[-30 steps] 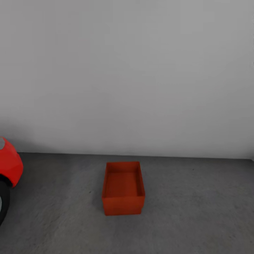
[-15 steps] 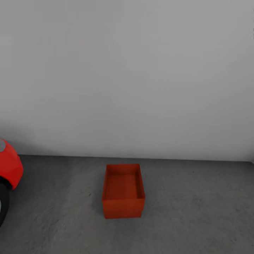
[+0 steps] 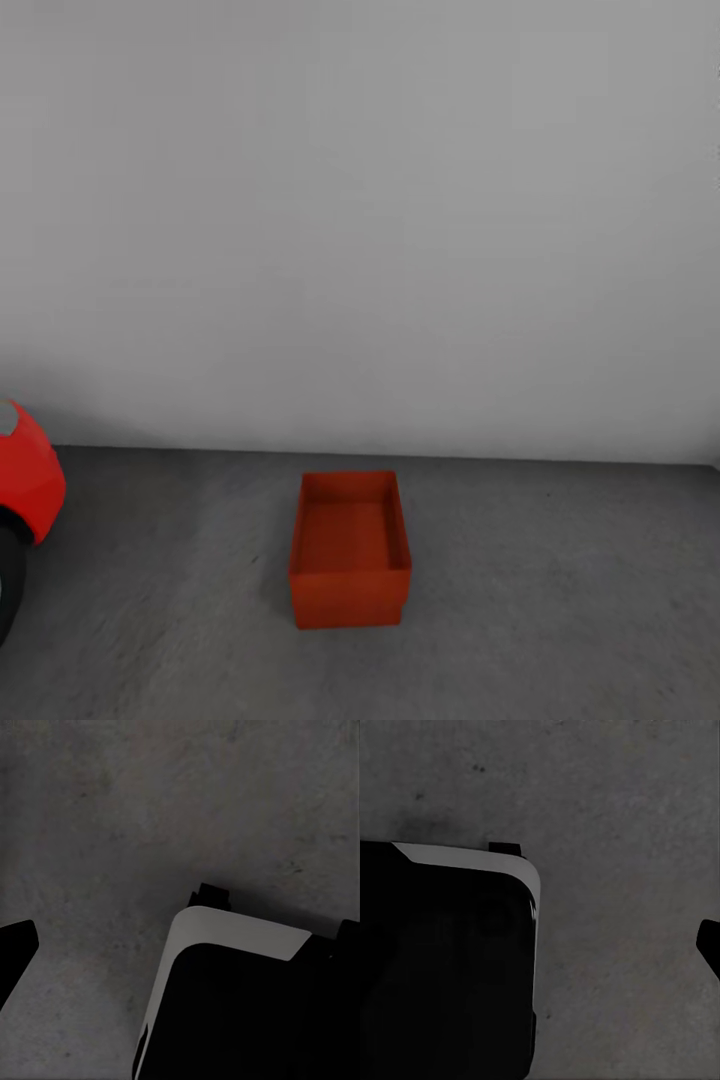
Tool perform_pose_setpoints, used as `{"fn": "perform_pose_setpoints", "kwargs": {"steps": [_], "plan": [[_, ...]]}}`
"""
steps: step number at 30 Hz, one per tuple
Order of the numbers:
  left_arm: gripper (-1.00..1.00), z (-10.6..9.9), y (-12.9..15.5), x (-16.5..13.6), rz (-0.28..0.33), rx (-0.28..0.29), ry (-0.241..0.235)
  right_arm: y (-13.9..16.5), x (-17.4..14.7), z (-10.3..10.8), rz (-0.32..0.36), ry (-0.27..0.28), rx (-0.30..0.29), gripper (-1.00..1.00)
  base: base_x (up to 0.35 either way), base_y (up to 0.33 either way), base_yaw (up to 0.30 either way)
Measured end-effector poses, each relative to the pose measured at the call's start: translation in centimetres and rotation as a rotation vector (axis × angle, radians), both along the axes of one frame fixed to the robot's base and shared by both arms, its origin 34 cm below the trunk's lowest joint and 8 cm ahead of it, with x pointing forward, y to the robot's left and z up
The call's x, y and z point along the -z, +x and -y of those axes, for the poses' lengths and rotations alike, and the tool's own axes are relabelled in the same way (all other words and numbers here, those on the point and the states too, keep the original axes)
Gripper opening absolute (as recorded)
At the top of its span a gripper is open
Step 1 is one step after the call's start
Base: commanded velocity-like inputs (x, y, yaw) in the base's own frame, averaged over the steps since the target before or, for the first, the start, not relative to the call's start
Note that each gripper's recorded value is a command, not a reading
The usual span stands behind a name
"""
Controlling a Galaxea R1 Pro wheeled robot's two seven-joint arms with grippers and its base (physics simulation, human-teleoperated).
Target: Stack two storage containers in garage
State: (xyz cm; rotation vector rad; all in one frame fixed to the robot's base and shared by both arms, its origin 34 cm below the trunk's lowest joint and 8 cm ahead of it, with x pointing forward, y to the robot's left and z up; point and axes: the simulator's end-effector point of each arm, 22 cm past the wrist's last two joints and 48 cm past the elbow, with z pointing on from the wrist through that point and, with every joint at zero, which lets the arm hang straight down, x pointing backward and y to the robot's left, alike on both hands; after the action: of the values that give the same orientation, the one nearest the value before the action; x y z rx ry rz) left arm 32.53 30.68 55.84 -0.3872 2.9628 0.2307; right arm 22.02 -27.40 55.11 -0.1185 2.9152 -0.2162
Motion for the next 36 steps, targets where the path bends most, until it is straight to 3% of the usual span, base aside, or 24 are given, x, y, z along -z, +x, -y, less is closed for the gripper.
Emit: {"fn": "perform_pose_setpoints", "kwargs": {"steps": [36], "plan": [[1.00,0.0,2.1,-1.2,0.057,0.000,0.000,2.2,-0.6,-0.1,0.059,0.003,0.002,1.00,0.000,0.000,0.000]]}}
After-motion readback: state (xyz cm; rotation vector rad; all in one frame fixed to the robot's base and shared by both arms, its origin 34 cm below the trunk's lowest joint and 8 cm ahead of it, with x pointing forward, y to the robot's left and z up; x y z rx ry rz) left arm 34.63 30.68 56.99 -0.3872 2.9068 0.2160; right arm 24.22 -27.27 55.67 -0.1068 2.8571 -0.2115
